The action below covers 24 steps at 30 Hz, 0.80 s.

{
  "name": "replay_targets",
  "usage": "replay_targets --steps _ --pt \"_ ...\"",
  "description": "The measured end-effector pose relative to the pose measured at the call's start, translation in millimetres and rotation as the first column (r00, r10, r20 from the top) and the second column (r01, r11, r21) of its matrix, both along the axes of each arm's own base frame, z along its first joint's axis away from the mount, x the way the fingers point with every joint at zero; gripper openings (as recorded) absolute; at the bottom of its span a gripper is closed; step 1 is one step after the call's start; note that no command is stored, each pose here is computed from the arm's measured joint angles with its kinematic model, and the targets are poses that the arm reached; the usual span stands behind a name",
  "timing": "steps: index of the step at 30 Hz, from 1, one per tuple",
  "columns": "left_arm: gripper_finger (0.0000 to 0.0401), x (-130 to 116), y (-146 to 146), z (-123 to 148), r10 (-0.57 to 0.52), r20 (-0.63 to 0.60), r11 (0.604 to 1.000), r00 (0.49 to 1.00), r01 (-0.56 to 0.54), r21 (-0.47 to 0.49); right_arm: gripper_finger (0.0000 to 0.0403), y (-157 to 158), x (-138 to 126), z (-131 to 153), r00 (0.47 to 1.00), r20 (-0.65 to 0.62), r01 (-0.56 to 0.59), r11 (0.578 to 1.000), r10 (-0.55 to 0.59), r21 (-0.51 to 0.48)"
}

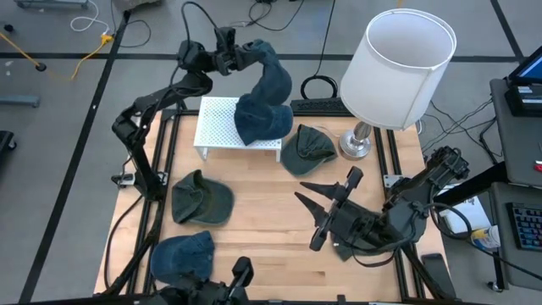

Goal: Pick & Place hat
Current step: Stack the top blue cap on the blue cap on the shelf

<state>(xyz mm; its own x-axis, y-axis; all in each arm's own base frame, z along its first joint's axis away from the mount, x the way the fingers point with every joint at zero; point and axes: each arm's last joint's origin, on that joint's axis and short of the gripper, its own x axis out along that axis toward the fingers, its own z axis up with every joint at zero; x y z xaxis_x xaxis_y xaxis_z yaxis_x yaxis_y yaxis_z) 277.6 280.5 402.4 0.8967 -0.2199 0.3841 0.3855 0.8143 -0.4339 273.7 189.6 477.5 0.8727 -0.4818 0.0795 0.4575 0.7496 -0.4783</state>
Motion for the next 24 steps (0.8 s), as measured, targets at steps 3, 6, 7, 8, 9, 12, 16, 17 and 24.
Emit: replay_targets --steps 3,6,7,8,9,12,16,17,24 --pt "0.0001 -1.8 -1.2 -12.2 -0.016 0.003 0.999 1.000 0.016 -0.032 0.0100 -0.6 -0.7 0.5 1.000 -0.004 0.003 1.000 -0.003 -0.005" --pt "0.0001 -3.6 -4.8 -25.2 -0.028 0.020 0.998 0.999 0.029 -0.058 0.0100 -2.9 -0.4 1.2 1.000 -0.008 0.006 1.000 -0.006 -0.013" --pt "0.0001 -3.9 -6.2 -30.6 -0.033 0.021 0.997 0.999 0.034 -0.069 0.0100 -3.3 -0.4 1.4 1.000 -0.010 0.008 1.000 -0.008 -0.018" --pt "0.0001 -4.0 -7.7 -36.1 -0.039 0.020 0.996 0.999 0.041 -0.079 0.0100 -3.3 -0.5 1.5 1.000 -0.012 0.008 1.000 -0.008 -0.021" --pt "0.0001 -3.8 -9.2 -41.4 -0.046 0.018 0.995 0.999 0.047 -0.091 0.0100 -3.6 -0.3 1.4 1.000 -0.013 0.010 1.000 -0.010 -0.023" --pt "0.0001 -2.6 -13.7 -56.4 -0.055 0.005 0.991 0.998 0.055 -0.121 0.0100 -4.9 0.6 1.2 1.000 -0.015 0.014 1.000 -0.014 -0.025" --pt "0.0001 0.4 -17.4 -73.2 -0.046 -0.022 0.988 0.999 0.042 -0.151 0.0100 -4.8 0.7 0.7 1.000 -0.021 0.013 0.999 -0.014 -0.030" --pt "0.0001 0.6 -18.0 -75.6 -0.043 -0.026 0.987 0.999 0.039 -0.155 0.0100 -4.8 0.7 0.5 1.000 -0.023 0.013 0.999 -0.014 -0.031" --pt "0.0001 -2.3 -19.7 -100.4 -0.017 -0.070 0.979 0.997 0.002 -0.206 0.0100 -5.0 1.0 0.2 1.000 -0.026 0.014 0.999 -0.015 -0.034"
